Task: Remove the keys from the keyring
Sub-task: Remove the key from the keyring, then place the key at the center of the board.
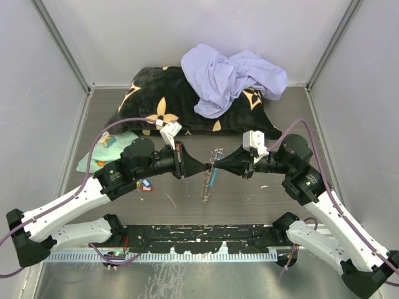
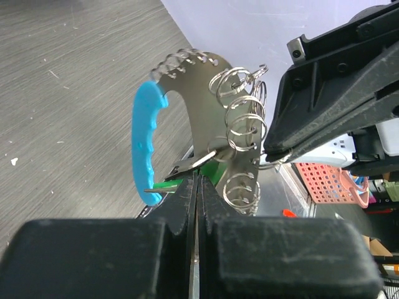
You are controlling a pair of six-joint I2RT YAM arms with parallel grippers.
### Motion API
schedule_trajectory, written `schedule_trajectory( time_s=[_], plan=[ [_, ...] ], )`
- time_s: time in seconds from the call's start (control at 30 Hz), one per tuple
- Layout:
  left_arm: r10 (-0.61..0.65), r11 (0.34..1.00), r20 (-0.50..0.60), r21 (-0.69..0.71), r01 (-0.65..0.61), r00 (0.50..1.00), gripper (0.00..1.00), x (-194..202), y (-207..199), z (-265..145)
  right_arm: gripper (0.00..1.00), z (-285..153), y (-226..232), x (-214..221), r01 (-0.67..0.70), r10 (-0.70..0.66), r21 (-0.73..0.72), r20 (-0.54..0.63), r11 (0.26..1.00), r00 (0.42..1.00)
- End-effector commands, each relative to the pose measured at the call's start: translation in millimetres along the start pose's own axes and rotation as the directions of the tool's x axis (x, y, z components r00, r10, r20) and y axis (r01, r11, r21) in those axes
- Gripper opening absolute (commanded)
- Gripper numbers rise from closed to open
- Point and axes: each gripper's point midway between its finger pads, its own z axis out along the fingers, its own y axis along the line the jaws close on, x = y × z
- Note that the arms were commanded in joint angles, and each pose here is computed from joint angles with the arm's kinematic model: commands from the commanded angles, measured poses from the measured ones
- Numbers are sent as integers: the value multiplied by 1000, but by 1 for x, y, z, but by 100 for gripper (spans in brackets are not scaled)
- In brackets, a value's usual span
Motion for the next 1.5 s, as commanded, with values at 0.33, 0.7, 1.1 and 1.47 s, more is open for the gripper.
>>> schedule_trajectory(
  time_s=[0.33, 0.7, 1.1, 1.47],
  plan=[
    [69, 997, 143, -54, -62, 987, 0, -15, 35, -23, 1, -13, -20, -9, 93, -93, 125, -8, 988, 996],
    [-86, 959, 185, -252, 132, 979, 0, -3, 146, -21, 1, -31, -44, 28, 51, -9, 259, -160, 965, 987],
    [-315, 784, 308, -448, 429, 898, 0, 1, 259, -38, 1, -44, -57, 48, 51, 35, 323, -254, 945, 967],
    [-310, 577, 465, -601, 553, 829, 2, 10, 319, -80, 1, -46, -56, 56, 32, 58, 330, -261, 943, 964]
  ],
)
